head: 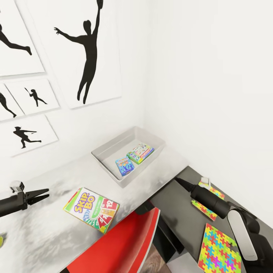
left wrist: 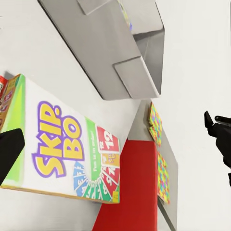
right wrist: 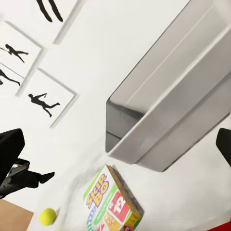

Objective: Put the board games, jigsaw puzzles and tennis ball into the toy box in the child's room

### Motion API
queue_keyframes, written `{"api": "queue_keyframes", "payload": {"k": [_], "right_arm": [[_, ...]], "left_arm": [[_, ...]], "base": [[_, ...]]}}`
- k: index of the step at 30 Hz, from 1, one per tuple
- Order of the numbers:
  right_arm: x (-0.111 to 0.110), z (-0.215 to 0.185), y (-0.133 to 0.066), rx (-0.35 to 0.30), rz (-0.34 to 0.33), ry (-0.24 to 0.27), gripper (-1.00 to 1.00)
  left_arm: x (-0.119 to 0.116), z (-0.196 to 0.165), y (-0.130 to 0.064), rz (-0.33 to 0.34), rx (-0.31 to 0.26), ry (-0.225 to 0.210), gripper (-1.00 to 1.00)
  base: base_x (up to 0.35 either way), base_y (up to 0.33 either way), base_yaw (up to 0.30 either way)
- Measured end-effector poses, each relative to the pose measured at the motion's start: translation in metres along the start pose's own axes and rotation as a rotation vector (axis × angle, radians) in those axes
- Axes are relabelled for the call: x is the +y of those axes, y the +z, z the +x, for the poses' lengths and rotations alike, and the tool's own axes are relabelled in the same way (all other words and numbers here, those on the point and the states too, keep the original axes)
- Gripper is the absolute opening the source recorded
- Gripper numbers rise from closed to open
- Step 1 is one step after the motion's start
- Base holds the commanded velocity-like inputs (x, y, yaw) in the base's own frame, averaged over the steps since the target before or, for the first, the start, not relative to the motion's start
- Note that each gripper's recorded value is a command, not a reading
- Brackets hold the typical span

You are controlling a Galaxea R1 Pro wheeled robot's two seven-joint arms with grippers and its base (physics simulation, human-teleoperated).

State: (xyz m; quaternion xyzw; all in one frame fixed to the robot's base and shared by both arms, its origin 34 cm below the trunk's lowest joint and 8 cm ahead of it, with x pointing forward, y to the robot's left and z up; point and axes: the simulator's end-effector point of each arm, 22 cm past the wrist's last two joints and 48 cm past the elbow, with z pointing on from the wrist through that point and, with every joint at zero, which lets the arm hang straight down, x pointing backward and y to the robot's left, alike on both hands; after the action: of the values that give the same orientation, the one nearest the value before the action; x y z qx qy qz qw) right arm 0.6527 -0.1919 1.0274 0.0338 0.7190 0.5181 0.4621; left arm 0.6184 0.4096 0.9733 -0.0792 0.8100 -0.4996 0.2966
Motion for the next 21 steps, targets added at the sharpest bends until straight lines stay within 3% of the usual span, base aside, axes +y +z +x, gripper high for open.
{"api": "queue_keyframes", "payload": {"k": [9,21], "right_arm": [[0.010,0.000,-0.003,-0.004,-0.028,-0.009,1.00],[0.020,-0.005,-0.005,-0.014,-0.042,-0.024,1.00]], "left_arm": [[-0.006,-0.015,-0.015,0.003,-0.057,0.013,1.00],[-0.015,-0.019,-0.020,0.010,-0.072,0.031,1.00]], "base": [[-0.029,0.000,0.000],[-0.106,0.000,0.000]]}}
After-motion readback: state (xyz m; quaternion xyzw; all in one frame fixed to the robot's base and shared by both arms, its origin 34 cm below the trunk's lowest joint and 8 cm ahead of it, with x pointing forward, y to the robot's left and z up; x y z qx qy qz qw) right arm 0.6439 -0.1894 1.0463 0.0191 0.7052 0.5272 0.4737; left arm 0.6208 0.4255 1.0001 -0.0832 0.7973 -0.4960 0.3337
